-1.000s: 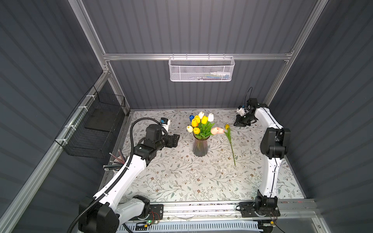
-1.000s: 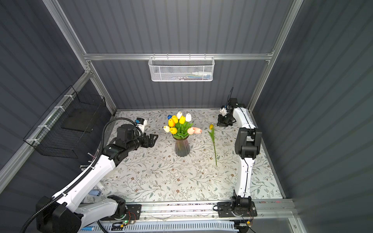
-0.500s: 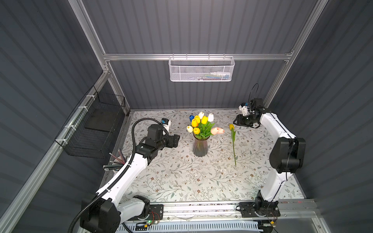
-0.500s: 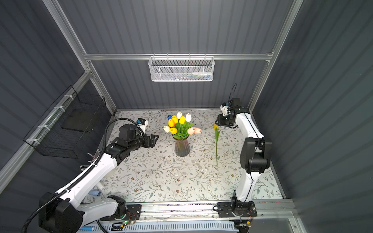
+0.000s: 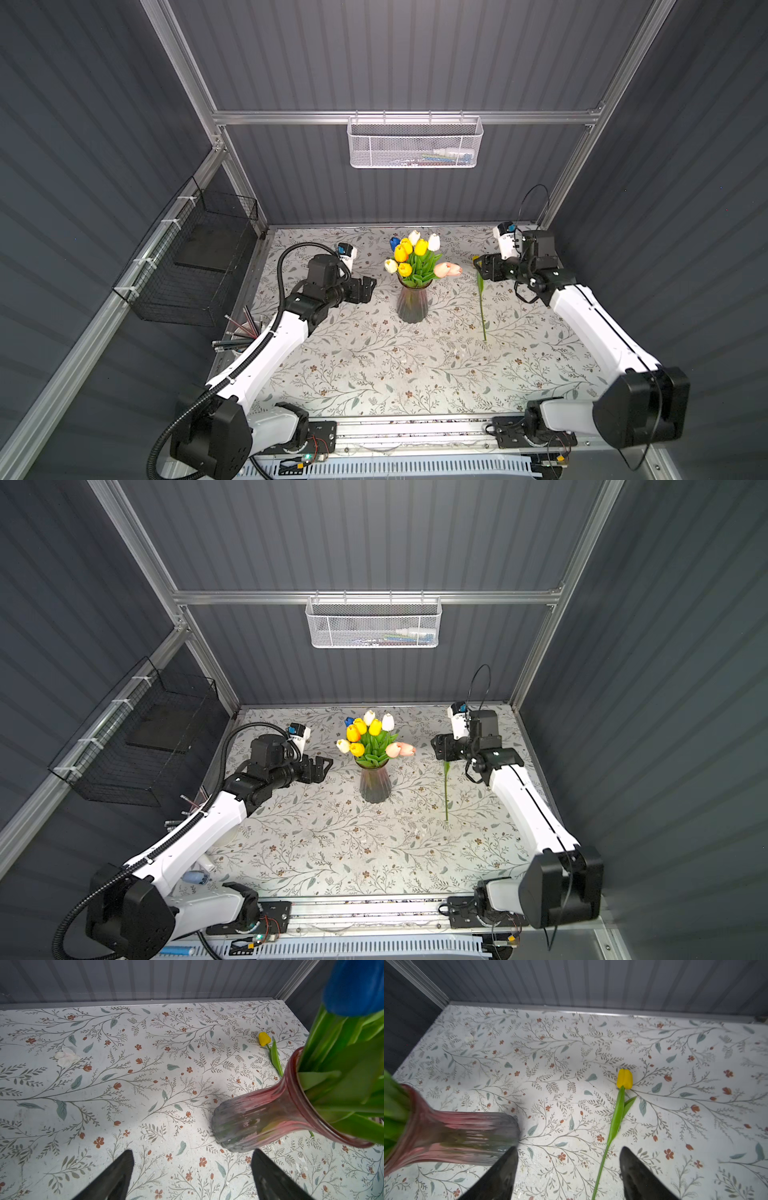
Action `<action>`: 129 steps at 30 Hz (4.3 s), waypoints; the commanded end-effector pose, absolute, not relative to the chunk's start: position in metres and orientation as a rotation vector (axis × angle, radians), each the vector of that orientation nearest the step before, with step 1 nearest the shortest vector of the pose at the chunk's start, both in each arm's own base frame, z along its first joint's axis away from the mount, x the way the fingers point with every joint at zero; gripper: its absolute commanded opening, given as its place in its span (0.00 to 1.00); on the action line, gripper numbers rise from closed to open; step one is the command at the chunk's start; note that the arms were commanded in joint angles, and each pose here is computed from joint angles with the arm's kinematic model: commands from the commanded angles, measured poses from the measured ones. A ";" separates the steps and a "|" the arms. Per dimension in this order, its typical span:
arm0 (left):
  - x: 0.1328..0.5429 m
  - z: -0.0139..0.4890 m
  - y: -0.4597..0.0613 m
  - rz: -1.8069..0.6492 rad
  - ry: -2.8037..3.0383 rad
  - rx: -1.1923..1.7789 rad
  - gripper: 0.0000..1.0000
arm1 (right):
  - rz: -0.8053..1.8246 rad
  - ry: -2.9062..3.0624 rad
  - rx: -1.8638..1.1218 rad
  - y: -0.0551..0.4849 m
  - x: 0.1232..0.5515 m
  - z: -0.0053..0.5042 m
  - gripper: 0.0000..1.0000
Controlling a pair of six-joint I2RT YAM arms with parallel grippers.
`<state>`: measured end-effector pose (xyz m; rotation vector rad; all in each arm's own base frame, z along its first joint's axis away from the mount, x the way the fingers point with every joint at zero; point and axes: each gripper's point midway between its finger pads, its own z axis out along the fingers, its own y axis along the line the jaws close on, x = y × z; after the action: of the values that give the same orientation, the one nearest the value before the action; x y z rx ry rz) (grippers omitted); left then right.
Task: Pick out yellow flowers from the vase
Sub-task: Pick up the flower from the vase.
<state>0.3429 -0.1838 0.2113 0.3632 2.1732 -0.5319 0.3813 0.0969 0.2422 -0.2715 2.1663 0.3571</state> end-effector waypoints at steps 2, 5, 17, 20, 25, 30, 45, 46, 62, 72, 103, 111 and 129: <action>0.353 0.233 -0.197 -0.600 2.118 0.361 0.90 | 0.357 2.036 -0.280 0.102 0.364 0.268 0.78; 0.355 0.234 -0.202 -0.632 2.114 0.367 0.90 | 0.399 1.969 -0.302 0.108 0.342 0.286 0.78; 0.358 0.240 -0.214 -0.702 2.099 0.395 0.90 | 0.597 1.761 -0.443 0.141 0.263 0.333 0.73; 0.356 0.242 -0.220 -0.740 2.093 0.415 0.90 | 0.657 1.735 -0.487 0.155 0.247 0.338 0.69; 0.351 0.246 -0.232 -0.831 2.077 0.459 0.88 | 0.744 1.719 -0.582 0.183 0.227 0.338 0.59; 0.350 0.248 -0.237 -0.867 2.069 0.474 0.87 | 0.770 1.715 -0.651 0.211 0.219 0.334 0.51; 0.353 0.248 -0.245 -0.927 2.066 0.482 0.83 | 0.745 1.659 -0.708 0.277 0.244 0.324 0.29; 0.353 0.247 -0.246 -0.933 2.068 0.482 0.83 | 0.741 1.659 -0.702 0.279 0.247 0.323 0.28; 0.355 0.241 -0.251 -0.971 2.069 0.472 0.82 | 0.740 1.711 -0.714 0.315 0.276 0.293 0.20; 0.357 0.235 -0.252 -0.972 2.080 0.471 0.82 | 0.639 1.683 -0.651 0.314 0.299 0.293 0.18; 0.360 0.224 -0.253 -0.965 2.104 0.480 0.82 | 0.523 1.703 -0.679 0.326 0.326 0.282 0.22; 0.360 0.223 -0.253 -0.963 2.106 0.481 0.82 | 0.496 1.702 -0.684 0.328 0.332 0.281 0.25; 0.358 0.221 -0.252 -0.957 2.112 0.485 0.82 | 0.474 1.698 -0.717 0.337 0.338 0.278 0.18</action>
<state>0.3602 -0.2486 0.2208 0.4560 2.1168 -0.9435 0.3338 0.3336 0.2646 -0.7310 1.7305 0.4808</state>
